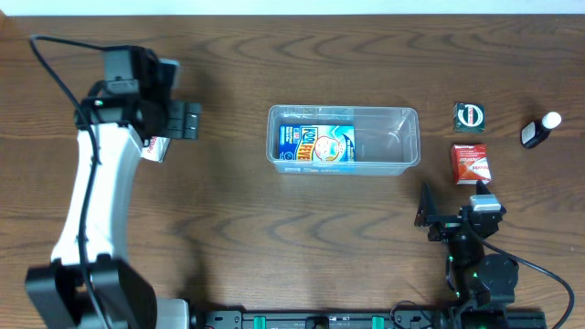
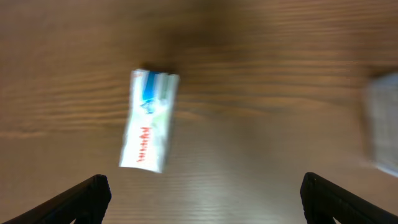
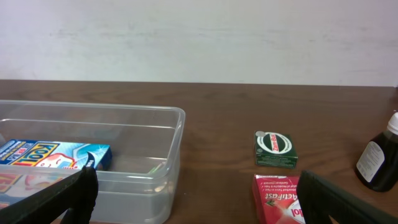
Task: Pack container
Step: 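Move left gripper to the white Panadol Optizorb box and grasp it, then carry the white box with left gripper into the container, then release the white box and push it flat inside the container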
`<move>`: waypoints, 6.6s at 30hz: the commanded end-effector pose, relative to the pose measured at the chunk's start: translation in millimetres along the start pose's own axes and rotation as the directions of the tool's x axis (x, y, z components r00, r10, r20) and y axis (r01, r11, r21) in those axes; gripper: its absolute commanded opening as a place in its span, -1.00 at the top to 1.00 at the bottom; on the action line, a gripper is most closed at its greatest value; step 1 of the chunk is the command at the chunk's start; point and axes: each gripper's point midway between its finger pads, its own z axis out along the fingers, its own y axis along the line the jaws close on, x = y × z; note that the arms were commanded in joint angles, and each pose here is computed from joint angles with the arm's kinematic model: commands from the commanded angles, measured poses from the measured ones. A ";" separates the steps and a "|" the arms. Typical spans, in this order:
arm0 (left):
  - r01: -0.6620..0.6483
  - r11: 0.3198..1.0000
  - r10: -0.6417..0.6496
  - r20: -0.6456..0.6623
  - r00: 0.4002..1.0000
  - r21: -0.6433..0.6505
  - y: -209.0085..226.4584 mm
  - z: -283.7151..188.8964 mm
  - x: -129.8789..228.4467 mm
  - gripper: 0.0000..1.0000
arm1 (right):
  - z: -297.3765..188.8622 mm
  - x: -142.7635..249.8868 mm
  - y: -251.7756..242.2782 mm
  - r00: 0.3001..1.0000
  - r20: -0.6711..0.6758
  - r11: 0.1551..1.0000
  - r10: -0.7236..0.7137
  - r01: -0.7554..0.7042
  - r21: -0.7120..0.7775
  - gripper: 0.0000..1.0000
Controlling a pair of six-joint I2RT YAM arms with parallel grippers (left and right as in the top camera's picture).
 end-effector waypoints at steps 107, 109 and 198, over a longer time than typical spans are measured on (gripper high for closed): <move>-0.895 0.446 0.805 0.425 0.413 0.027 -262.3 -59.2 -25.8 0.15 | 0.0 1.1 -0.8 1.000 -0.003 1.000 -0.010 0.010 0.001 -0.99; -0.916 0.400 0.828 0.413 0.378 0.038 -271.7 -48.6 -19.0 0.15 | 0.0 1.1 -0.8 1.000 -0.003 1.000 -0.010 0.010 0.001 -0.99; -0.703 0.711 0.644 0.418 0.641 -0.019 -260.4 -34.8 -63.1 0.49 | 0.0 1.1 -0.8 1.000 -0.003 1.000 -0.010 0.010 0.001 -0.98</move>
